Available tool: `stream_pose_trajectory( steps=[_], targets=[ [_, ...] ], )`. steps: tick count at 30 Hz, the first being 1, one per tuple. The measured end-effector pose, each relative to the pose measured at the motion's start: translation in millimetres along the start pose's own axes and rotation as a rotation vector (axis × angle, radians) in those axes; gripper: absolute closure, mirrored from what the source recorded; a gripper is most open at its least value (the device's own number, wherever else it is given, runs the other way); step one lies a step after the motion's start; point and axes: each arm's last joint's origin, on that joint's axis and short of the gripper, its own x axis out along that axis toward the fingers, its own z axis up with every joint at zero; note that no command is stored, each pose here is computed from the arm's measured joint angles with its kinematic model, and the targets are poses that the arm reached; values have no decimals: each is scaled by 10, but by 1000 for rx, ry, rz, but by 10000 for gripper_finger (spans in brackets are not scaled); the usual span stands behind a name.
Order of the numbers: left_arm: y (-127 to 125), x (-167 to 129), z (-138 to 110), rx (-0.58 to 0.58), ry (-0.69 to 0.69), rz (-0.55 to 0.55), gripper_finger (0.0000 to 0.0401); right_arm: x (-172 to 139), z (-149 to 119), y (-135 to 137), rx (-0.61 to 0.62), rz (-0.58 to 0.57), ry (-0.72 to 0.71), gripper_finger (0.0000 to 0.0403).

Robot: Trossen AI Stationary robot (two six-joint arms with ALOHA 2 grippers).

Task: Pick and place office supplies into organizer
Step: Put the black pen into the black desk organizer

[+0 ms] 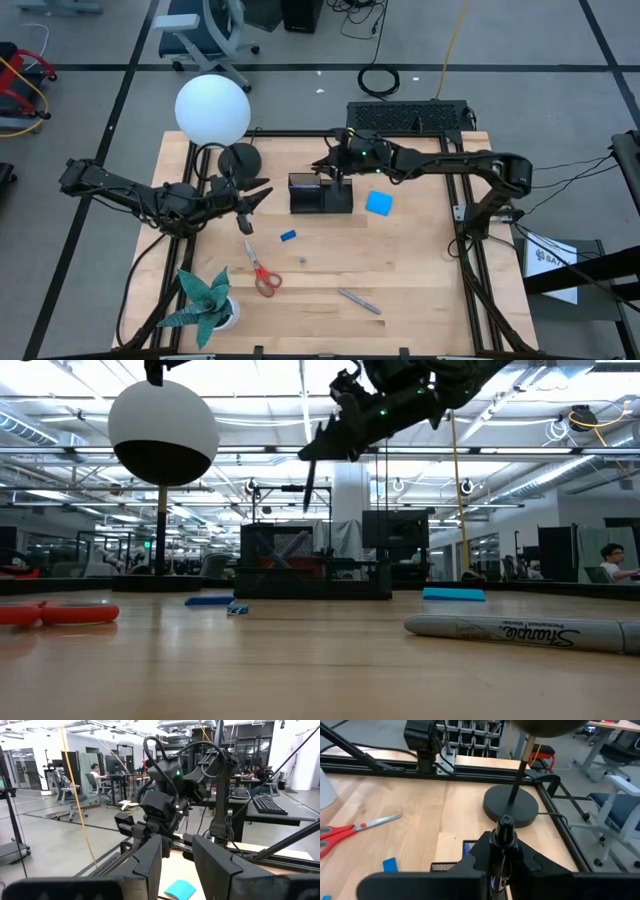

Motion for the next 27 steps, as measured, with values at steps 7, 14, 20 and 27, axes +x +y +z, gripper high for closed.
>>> stream_pose_trajectory(
  steps=[7,14,20,27],
  targets=[
    [0,0,0,0,0,-1,283,208,-204,7,15,25,65,381],
    [0,0,0,0,0,-2,283,491,-501,-17,36,60,92,381],
    [-1,0,1,0,-1,-2,283,568,-655,-98,57,45,129,381],
    [-1,0,2,0,-1,-2,283,543,-636,-153,75,24,120,328]
  ],
)
